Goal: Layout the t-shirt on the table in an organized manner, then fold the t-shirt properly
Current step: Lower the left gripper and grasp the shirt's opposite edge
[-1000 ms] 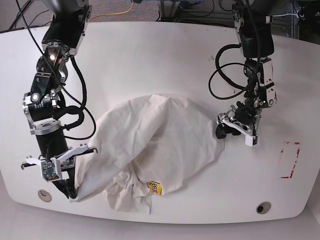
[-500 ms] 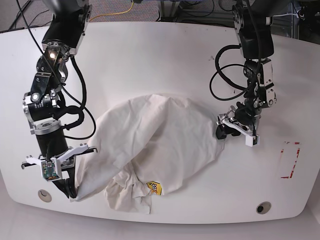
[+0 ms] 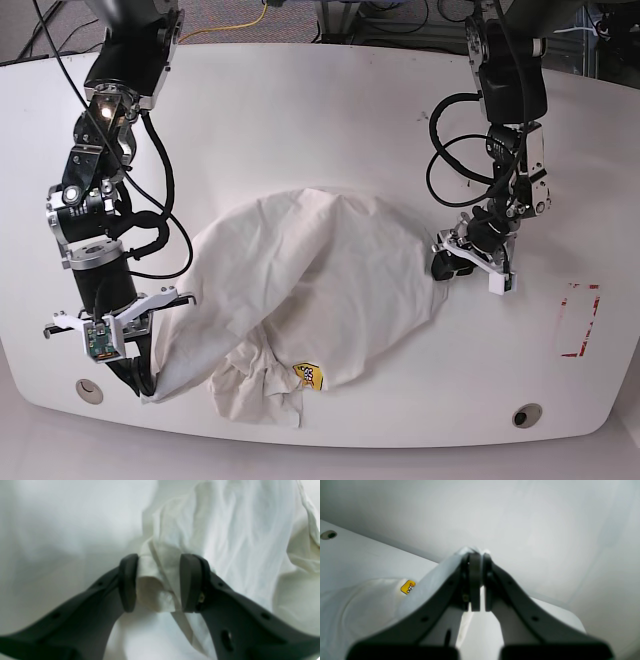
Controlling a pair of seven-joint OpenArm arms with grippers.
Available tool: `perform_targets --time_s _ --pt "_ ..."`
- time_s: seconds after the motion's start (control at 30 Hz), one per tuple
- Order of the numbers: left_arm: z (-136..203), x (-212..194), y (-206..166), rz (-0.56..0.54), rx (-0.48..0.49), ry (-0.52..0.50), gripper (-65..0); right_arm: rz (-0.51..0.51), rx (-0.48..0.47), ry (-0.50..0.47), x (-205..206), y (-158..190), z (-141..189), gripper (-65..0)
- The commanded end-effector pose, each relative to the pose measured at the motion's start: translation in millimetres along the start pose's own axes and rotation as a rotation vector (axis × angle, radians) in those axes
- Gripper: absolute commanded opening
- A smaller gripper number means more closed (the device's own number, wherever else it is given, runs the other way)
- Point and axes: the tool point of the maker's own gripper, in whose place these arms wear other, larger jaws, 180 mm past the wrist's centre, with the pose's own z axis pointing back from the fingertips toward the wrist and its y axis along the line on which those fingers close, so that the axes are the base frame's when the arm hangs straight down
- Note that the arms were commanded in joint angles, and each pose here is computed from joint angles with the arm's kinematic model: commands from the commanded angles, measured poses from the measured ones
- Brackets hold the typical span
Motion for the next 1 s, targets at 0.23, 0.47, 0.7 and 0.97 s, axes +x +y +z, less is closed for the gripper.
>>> perform_targets --time_s 0.23,0.47,0.7,0.97 --pt "0.3 -28.6 2.7 -0.036 -0.002 0.121 -41.0 0.011 -0.014 -0.064 19.0 -5.7 0.2 -64.4" --pt "0.5 -27.6 2.9 -0.036 -0.001 0.117 -57.2 0.010 -0.014 -0.062 18.5 -5.8 0.1 -64.4" --pt "0.9 -29.5 3.0 -0.034 -0.003 0.121 -52.2 0.010 -0.013 -0.061 17.9 -5.6 0.2 -64.4" --pt "3.5 -23.3 1.4 -0.046 -0.006 0.097 -51.5 0.009 -0.013 -0.049 13.6 -6.5 -1.1 -64.4"
